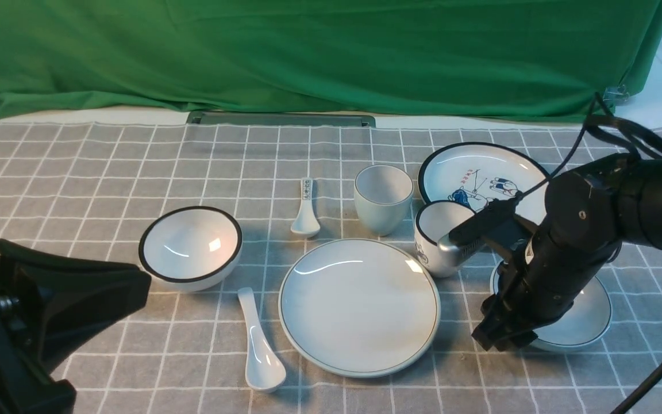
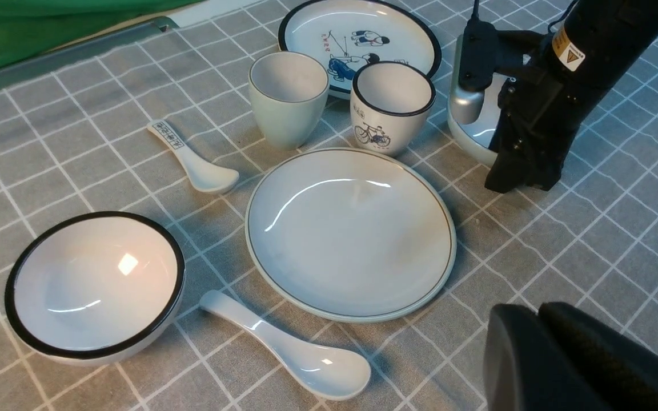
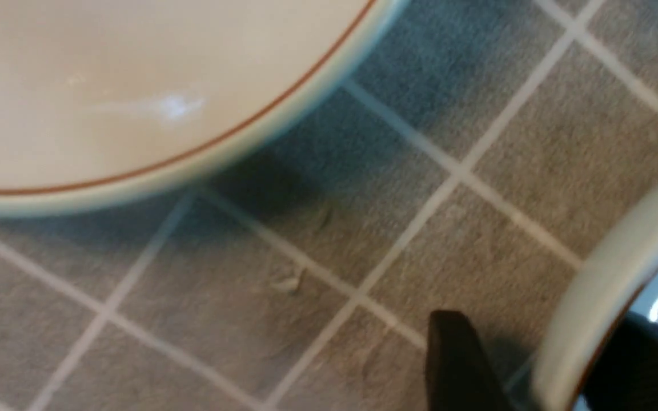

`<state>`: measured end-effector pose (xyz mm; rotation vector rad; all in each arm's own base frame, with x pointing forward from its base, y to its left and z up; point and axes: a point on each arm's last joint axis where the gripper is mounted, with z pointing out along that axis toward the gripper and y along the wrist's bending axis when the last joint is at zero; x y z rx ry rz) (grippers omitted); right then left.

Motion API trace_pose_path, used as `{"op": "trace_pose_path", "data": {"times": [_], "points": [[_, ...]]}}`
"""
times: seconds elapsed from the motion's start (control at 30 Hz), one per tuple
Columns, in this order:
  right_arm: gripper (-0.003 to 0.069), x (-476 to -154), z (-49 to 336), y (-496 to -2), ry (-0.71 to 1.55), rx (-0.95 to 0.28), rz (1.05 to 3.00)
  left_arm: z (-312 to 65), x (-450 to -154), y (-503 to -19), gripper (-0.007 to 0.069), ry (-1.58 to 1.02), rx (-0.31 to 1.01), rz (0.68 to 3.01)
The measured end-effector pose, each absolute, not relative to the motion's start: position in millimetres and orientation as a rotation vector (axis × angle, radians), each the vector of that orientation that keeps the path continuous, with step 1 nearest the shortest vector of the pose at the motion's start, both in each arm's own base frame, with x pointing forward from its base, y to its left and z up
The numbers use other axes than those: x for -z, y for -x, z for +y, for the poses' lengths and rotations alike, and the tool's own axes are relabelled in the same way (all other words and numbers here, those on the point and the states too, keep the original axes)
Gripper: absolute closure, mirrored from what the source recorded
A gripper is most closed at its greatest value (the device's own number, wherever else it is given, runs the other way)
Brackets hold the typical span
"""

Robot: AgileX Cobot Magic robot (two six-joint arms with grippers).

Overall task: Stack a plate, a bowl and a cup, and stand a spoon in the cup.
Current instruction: Use the right arm to grab a blue rice bowl, then use the right arm to put the blue rice bowl into the blue large plate in the middle

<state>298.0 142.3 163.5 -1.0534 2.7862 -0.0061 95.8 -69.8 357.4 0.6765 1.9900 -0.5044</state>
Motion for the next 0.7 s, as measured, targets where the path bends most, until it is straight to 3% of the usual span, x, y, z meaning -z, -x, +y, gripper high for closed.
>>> {"op": "trace_pose_path", "data": {"times": [0.1, 0.3, 0.4, 0.53, 0.7], "points": [[0.0477, -165.9, 142.0, -298.1, 1.076, 0.025, 2.785, -69.7, -357.1, -95.7, 0.0608, -0.679, 0.501, 1.992], [0.0578, -196.8, 149.1, -278.8, 1.113, 0.045, 2.765, -68.4, -357.2, -93.7, 0.0608, -0.687, 0.49, 1.991], [0.0578, -227.3, 173.2, -257.4, 1.136, -0.011, 2.711, -68.3, -357.2, -93.8, 0.0608, -0.687, 0.489, 1.991], [0.0578, -267.9, 232.4, -236.1, 1.255, -0.131, 2.484, -68.3, -357.1, -93.8, 0.0608, -0.689, 0.486, 1.991], [0.0578, -263.5, 276.0, -240.4, 1.34, -0.162, 2.413, -68.3, -357.1, -93.8, 0.0608, -0.689, 0.486, 1.991]]}}
